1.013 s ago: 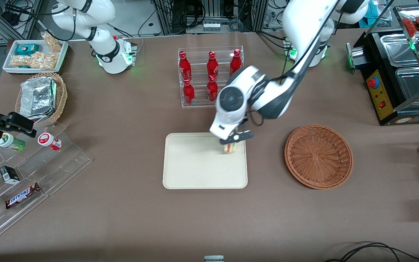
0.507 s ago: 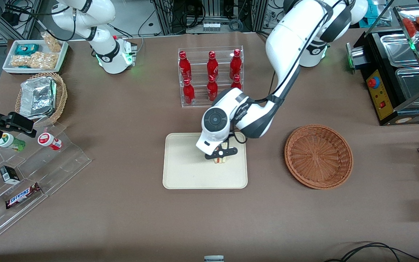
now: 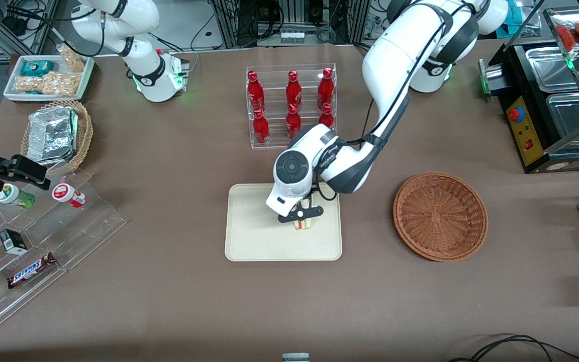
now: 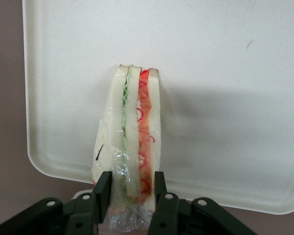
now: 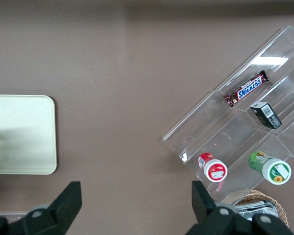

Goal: Place sandwich from basket to tray

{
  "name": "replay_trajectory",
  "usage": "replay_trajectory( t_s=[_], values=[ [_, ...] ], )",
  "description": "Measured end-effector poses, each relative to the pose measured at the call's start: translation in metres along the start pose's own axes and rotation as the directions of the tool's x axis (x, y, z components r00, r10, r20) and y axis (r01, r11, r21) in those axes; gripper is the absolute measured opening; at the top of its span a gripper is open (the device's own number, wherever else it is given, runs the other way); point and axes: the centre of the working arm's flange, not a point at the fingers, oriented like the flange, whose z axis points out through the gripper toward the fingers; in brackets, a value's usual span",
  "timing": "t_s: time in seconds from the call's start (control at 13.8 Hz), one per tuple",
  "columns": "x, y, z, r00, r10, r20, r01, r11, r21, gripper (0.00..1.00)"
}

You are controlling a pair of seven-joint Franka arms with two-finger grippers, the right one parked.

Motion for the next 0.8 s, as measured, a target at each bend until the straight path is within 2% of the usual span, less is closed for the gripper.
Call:
replay_trajectory(
  t_s=[0.14, 0.22, 0.43, 0.58, 0.65, 0.8],
  values=[
    [0.001, -0.002, 0.0, 1.0, -0.002, 0.004, 0.002, 1.0, 0.008, 0.46],
    [0.002, -0.002, 0.0, 1.0, -0.004, 0.003, 0.003, 1.0, 0.011, 0.53],
    [0.011, -0.008, -0.009, 1.0, -0.018, -0.014, 0.018, 1.0, 0.013, 0.83],
    [0.024, -0.025, -0.027, 0.999, -0.049, -0.015, 0.05, 0.997, 0.061, 1.0],
    [0.028, -0.035, -0.047, 0.998, -0.062, -0.017, 0.064, 0.995, 0.076, 1.0],
    [0.035, -0.064, -0.105, 0.997, -0.08, -0.023, 0.082, 0.994, 0.076, 1.0]
  ],
)
